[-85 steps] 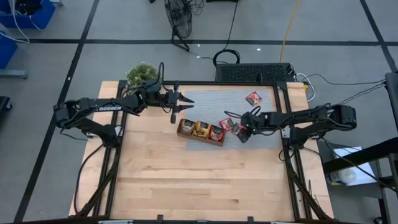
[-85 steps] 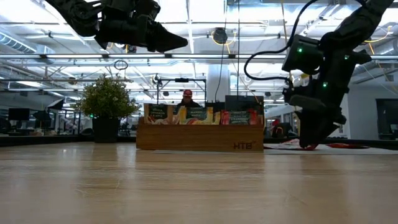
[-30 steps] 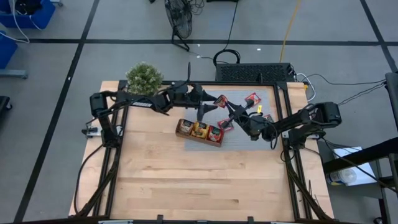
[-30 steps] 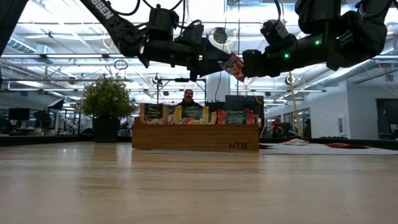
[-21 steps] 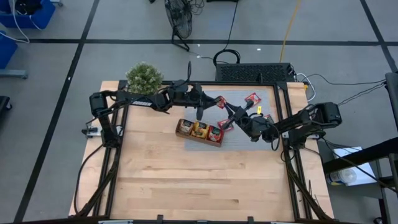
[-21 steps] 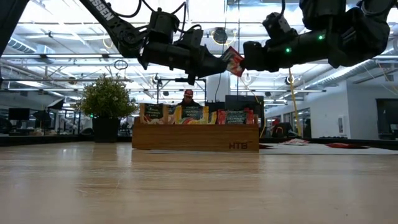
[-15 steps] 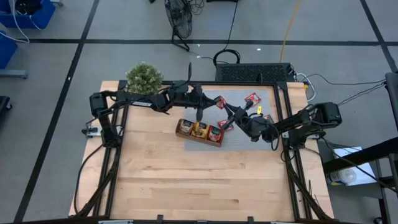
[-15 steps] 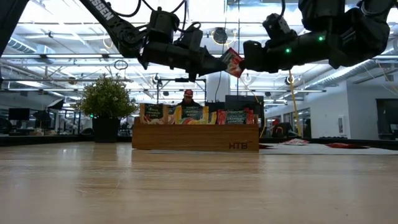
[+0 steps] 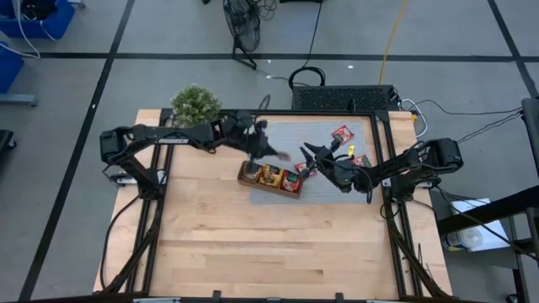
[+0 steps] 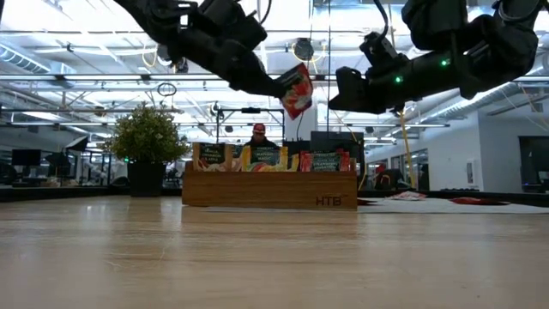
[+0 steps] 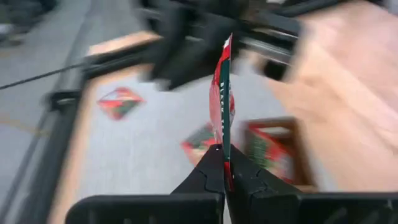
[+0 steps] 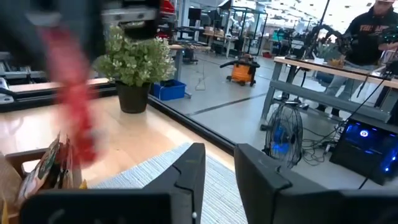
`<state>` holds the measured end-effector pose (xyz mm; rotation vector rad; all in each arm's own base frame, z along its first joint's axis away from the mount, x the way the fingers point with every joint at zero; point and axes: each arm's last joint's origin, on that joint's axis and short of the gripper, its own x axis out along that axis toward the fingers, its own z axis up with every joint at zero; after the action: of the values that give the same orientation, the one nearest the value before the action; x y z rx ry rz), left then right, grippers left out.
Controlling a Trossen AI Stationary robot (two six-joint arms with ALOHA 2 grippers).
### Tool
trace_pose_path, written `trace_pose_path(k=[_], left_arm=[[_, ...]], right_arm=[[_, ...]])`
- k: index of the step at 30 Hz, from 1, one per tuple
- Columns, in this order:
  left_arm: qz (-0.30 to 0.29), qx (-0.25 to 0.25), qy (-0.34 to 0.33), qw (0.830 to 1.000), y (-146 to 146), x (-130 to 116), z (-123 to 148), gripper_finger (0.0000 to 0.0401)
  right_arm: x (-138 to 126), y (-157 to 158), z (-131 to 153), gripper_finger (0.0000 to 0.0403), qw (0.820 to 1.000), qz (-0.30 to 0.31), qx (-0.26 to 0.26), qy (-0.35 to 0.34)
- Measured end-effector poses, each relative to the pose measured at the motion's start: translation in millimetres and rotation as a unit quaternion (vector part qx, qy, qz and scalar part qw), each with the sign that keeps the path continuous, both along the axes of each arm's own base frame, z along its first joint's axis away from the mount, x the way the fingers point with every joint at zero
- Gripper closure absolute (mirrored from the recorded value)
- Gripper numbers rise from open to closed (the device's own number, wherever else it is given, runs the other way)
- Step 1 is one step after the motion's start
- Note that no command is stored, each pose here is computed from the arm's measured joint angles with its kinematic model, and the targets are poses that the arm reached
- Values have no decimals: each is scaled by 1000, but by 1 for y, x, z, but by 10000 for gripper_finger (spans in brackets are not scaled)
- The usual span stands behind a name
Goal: Pick & Place Tea
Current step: Put the red tea bag into the right section of the wooden organizer
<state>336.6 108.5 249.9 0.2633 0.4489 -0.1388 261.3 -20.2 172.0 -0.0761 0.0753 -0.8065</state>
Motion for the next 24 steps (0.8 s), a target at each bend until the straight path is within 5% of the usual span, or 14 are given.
trace_pose_path(k=[12, 24], left_arm=[[-110, 28, 40, 993, -63, 12, -11, 400], [-65, -24, 92, 993, -42, 46, -59, 401]], right_arm=[[-2, -9, 5, 328, 1000, -20, -3, -6], [-6, -7, 14, 327, 1000, -13, -2, -17]])
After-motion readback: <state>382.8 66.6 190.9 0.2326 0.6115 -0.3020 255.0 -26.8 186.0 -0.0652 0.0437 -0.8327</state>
